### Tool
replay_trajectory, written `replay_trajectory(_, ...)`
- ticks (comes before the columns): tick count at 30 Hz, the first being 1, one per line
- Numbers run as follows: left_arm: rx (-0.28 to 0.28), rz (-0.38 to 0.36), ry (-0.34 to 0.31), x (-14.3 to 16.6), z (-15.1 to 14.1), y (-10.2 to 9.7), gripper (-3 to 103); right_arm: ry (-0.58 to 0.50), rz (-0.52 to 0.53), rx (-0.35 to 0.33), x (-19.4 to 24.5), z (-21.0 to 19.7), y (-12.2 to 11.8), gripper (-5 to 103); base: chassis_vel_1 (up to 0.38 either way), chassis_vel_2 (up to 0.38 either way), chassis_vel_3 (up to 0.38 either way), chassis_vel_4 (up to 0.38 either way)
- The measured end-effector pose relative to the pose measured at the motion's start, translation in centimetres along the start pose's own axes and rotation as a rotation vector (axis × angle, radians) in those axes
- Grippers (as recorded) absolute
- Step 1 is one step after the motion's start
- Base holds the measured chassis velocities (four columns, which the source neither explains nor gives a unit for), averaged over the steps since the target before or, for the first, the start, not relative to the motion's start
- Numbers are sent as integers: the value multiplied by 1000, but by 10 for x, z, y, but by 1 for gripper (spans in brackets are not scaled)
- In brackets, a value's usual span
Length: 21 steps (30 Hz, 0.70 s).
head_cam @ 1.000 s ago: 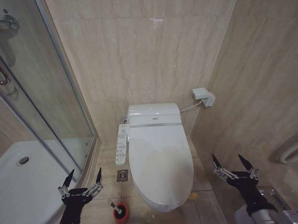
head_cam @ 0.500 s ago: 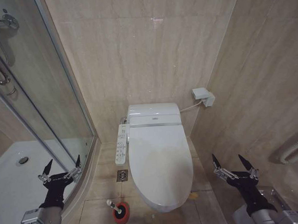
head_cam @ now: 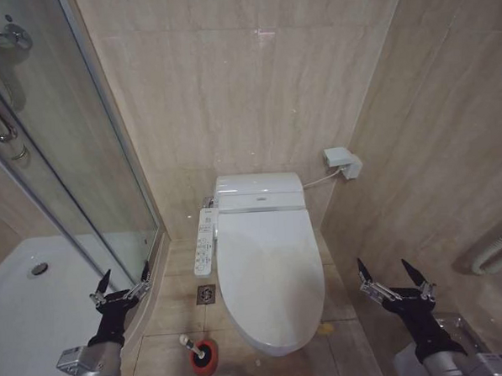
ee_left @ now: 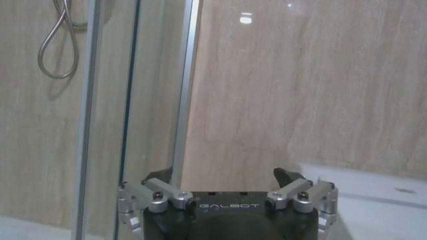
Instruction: Open the toilet lid, clean the toilet bowl with a toilet brush, close the toilet lid, and flush.
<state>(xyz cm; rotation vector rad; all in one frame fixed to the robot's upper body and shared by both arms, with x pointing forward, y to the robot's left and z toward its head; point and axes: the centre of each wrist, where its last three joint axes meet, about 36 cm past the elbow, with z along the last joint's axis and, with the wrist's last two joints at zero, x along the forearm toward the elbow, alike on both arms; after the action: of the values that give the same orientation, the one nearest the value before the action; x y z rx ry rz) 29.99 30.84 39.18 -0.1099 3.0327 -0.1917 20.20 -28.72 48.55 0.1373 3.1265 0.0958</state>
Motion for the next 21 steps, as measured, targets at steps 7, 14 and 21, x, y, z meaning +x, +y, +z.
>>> replay_trajectory(7,-5,8,-19,-15,-7,11,100,0,0,0,0,0,0,100,0,0,0,0)
replay_trajectory(14,-26,17,-35,-45,-12,35,100,0,0,0,0,0,0,100,0,0,0,0)
replay_trajectory(21,-15,53,0,-63,9,40,100,0,0,0,0,0,0,100,0,0,0,0)
